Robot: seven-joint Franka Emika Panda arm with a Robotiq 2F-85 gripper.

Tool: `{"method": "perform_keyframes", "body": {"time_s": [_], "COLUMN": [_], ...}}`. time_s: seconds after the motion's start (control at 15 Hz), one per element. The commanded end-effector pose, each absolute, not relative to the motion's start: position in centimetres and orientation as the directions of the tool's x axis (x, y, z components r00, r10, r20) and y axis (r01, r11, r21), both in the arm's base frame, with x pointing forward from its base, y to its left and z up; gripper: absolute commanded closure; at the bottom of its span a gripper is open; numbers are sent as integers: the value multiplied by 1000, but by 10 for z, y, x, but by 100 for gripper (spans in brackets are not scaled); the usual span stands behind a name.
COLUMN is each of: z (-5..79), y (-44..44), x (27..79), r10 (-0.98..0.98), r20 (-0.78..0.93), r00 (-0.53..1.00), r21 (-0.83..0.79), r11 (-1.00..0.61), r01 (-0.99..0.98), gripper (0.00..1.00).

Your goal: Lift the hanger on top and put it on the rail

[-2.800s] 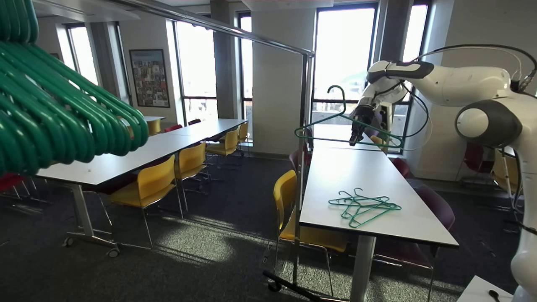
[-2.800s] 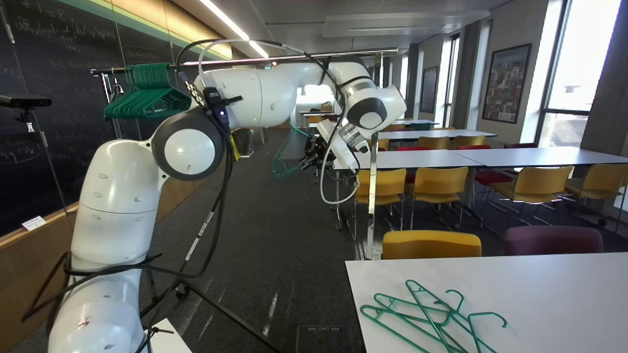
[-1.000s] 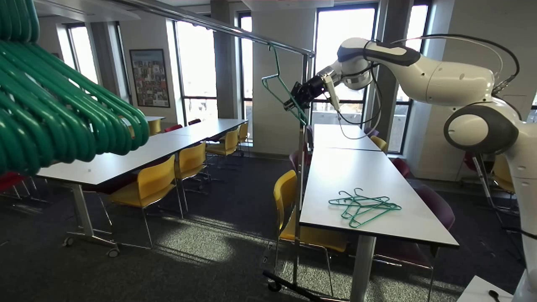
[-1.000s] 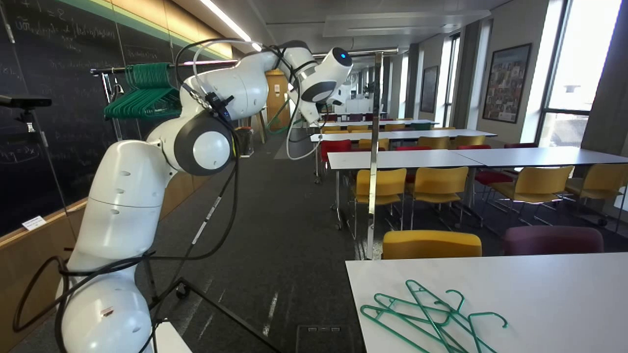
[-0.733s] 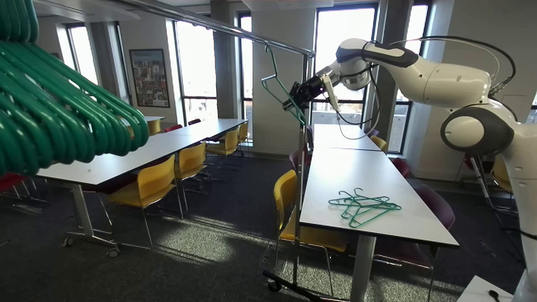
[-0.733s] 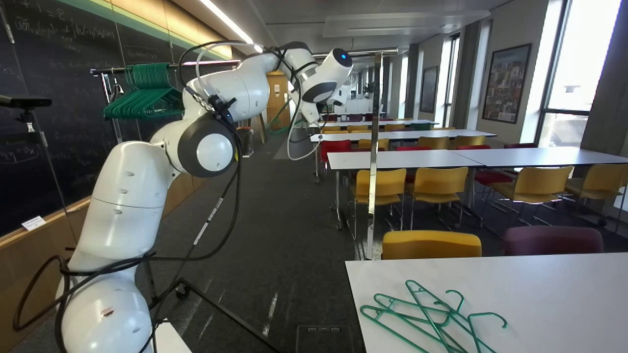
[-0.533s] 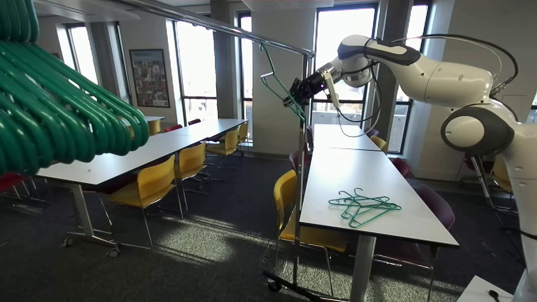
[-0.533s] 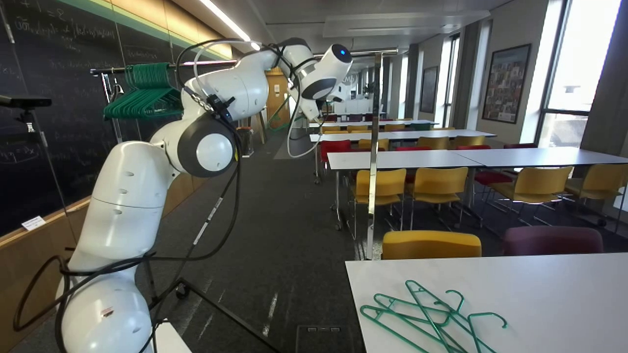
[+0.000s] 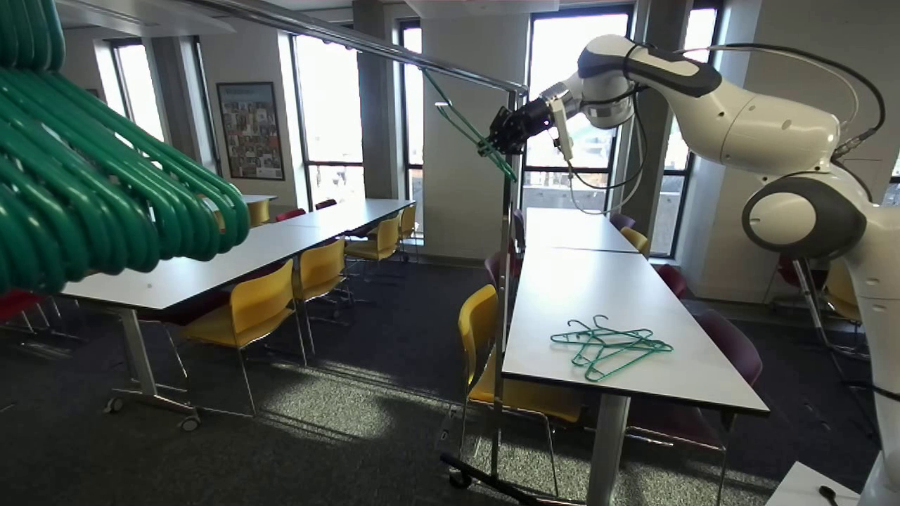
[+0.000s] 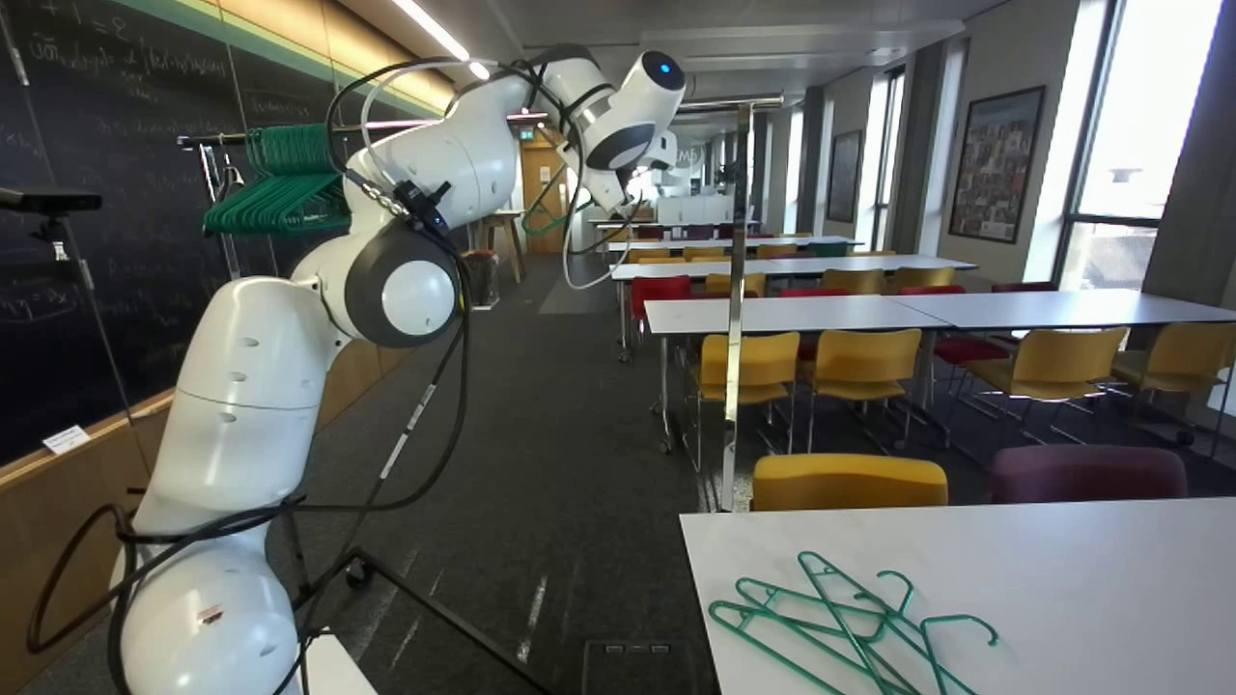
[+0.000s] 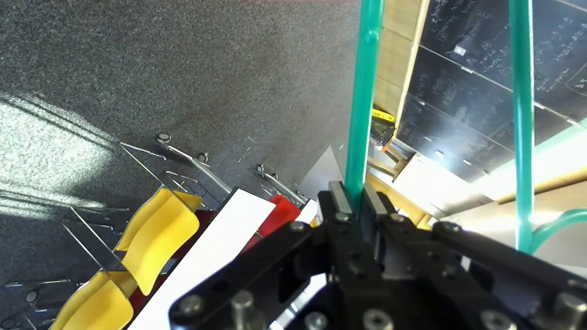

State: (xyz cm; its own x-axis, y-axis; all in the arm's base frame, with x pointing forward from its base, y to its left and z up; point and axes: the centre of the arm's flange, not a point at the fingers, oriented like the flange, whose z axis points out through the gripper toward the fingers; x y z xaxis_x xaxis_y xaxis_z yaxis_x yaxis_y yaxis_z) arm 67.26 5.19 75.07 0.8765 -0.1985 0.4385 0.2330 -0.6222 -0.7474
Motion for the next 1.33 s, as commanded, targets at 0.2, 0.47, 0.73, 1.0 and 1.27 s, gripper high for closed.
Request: {"method": "perform_keyframes", "body": {"time_s": [0.2,0.47,0.73,1.0,1.27], "z": [734,717,714,735,763], "y": [45,41,39,40,42], "x": [668,666,658,646,632], "r10": [-137,-91,-39,1,10], "r20": [418,398,437,499,548], "r00": [898,913,899,867,836], "r21": [-695,-647,-602,-594,-604], "r11": [-685,-733,-755,-727,-687], "r01": [219,209,260,343,404], "gripper": [98,98,98,98,98]}}
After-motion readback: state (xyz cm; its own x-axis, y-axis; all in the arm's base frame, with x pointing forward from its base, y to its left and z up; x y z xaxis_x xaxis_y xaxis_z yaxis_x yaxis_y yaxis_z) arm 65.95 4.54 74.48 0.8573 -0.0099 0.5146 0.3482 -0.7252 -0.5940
